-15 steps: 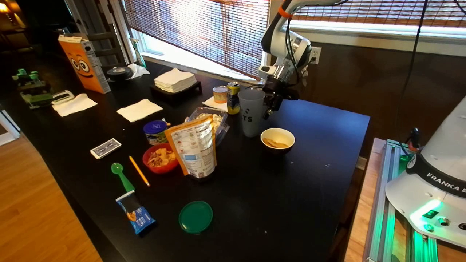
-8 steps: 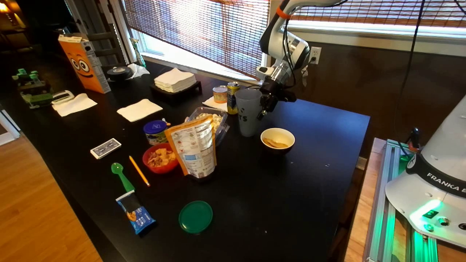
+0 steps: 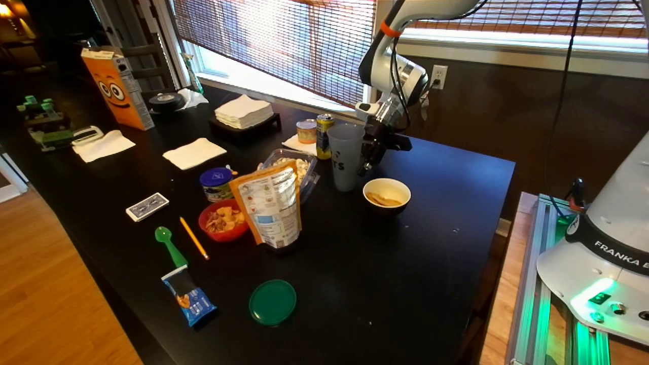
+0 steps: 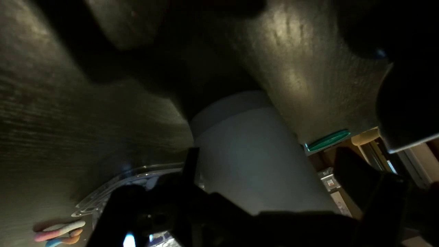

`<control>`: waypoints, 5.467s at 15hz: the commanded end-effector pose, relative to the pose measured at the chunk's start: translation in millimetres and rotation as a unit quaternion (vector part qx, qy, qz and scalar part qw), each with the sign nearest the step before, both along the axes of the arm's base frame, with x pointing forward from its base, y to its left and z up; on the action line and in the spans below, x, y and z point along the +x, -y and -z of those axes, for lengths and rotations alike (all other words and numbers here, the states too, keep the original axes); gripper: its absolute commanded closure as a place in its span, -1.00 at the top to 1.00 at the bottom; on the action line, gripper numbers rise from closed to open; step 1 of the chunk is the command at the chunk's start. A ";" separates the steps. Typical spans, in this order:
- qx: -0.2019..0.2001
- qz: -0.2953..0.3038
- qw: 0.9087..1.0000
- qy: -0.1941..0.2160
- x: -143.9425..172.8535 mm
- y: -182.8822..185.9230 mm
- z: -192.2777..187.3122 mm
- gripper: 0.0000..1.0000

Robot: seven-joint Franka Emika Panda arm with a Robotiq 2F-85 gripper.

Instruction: Pour the contents in the grey cup in the clear bowl.

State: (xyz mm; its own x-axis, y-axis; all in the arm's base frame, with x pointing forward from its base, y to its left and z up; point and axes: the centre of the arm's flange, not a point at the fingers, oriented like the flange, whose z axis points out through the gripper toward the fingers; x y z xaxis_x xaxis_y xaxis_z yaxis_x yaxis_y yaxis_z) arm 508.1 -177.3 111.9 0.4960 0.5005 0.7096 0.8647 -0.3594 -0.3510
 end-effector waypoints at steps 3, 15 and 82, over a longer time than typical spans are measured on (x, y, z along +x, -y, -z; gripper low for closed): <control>0.002 0.017 1.000 -0.004 2.6 -4.3 9.6 1.00; 0.017 0.054 0.998 -0.008 9.4 -7.7 15.4 1.00; -0.370 0.057 0.890 -0.261 64.1 -51.6 -217.3 -0.04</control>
State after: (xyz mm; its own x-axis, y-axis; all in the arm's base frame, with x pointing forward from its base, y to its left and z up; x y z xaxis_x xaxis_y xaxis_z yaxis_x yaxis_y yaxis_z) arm 555.5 -138.4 307.7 0.7104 0.7025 -0.0419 0.6497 -0.6776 -0.3446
